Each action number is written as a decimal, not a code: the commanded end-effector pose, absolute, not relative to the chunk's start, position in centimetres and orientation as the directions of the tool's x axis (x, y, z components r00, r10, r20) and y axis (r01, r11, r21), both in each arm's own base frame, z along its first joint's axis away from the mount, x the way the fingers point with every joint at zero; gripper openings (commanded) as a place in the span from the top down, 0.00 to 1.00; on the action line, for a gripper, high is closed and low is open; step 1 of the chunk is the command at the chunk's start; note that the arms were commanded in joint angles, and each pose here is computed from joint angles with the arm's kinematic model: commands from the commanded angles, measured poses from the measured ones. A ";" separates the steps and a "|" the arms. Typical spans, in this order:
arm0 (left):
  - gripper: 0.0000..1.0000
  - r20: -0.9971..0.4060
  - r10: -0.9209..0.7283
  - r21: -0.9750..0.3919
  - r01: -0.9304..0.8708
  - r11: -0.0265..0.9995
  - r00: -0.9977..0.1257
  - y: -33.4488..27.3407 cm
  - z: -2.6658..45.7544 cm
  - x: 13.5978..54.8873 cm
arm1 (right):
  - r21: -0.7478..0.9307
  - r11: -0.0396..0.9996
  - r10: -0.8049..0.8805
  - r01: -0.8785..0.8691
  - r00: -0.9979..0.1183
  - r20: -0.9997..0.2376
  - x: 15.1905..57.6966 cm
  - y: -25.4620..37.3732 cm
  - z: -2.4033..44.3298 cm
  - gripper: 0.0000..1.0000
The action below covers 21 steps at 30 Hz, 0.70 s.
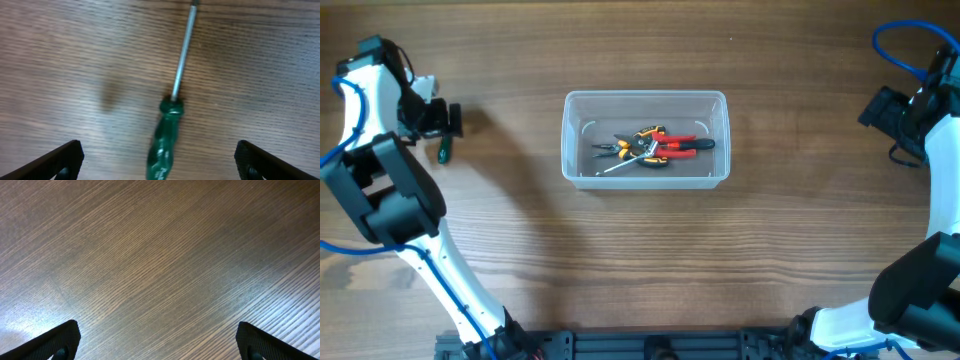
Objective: Pack container
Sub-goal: 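Lower the left gripper and close it on the green screwdriver handle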
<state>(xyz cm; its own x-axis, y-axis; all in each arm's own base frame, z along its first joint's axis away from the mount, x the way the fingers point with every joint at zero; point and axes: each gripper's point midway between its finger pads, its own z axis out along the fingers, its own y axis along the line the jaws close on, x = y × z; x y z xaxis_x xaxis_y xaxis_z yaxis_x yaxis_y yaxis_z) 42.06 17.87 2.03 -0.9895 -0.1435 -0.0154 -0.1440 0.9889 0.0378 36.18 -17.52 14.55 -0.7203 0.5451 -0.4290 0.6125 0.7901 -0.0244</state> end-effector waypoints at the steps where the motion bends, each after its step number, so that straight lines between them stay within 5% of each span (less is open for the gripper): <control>1: 0.00 -0.001 -0.113 0.059 -0.113 0.992 -0.994 17.7 1.2 42.1 | -0.020 0.786 0.553 0.618 -0.717 -0.424 36.1 -17.3 14.3 0.00; 21: 0.00 0.059 -0.112 0.040 -0.110 0.993 -0.992 16.9 -1.5 40.1 | -0.020 0.786 0.553 0.618 -0.717 -0.424 36.1 -17.3 14.3 0.00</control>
<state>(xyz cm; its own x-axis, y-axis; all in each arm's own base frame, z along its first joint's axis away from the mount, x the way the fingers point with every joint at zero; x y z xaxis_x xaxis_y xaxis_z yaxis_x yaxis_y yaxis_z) 40.90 16.87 -0.28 -0.9916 -0.1269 0.0251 -0.1260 0.9915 0.0340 36.19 -17.52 14.54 -0.7203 0.5451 -0.4290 0.6125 0.7901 -0.0244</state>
